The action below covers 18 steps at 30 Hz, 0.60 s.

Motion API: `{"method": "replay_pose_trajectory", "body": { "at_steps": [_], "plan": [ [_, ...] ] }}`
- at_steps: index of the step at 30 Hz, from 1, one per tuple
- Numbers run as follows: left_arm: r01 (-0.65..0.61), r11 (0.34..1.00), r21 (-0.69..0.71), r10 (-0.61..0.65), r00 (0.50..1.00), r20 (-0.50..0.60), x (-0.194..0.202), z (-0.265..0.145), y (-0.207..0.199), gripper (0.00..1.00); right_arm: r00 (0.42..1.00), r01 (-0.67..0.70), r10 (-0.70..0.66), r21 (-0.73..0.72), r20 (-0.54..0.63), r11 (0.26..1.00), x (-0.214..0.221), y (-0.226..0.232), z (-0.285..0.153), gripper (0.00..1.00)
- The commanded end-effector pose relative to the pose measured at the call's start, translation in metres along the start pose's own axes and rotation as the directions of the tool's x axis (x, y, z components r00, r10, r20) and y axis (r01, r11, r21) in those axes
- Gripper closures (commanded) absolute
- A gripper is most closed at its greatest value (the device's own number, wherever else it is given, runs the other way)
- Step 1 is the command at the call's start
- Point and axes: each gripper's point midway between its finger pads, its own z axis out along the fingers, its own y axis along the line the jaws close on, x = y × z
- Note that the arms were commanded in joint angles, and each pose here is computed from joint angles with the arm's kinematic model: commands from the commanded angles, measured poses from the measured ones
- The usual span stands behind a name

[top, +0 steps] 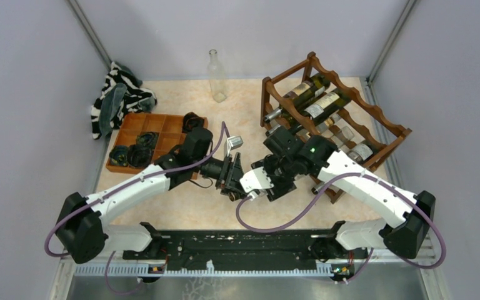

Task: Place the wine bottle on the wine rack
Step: Pick up the wine bottle from the center of the board.

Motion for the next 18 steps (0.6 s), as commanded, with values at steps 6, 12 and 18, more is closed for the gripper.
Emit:
{"method": "replay_pose_trajectory", "body": {
  "at_steps": [6,12,18],
  "plan": [
    [0.009,1.0,0.014,-0.008,0.999,-0.05,0.011,0.011,0.011,0.38,0.999,0.034,-0.035,0.134,0.004,0.99,-0.021,-0.033,-0.018,1.0],
    [0.025,0.999,0.026,-0.023,0.998,-0.062,0.011,0.015,0.017,0.46,1.0,0.025,-0.026,0.112,0.005,0.993,-0.021,-0.026,-0.013,1.0],
    [0.042,0.999,-0.012,-0.043,0.995,-0.09,0.017,0.016,0.029,0.48,1.0,-0.004,0.003,0.106,0.011,0.994,-0.023,-0.026,-0.009,1.0]
  ]
}}
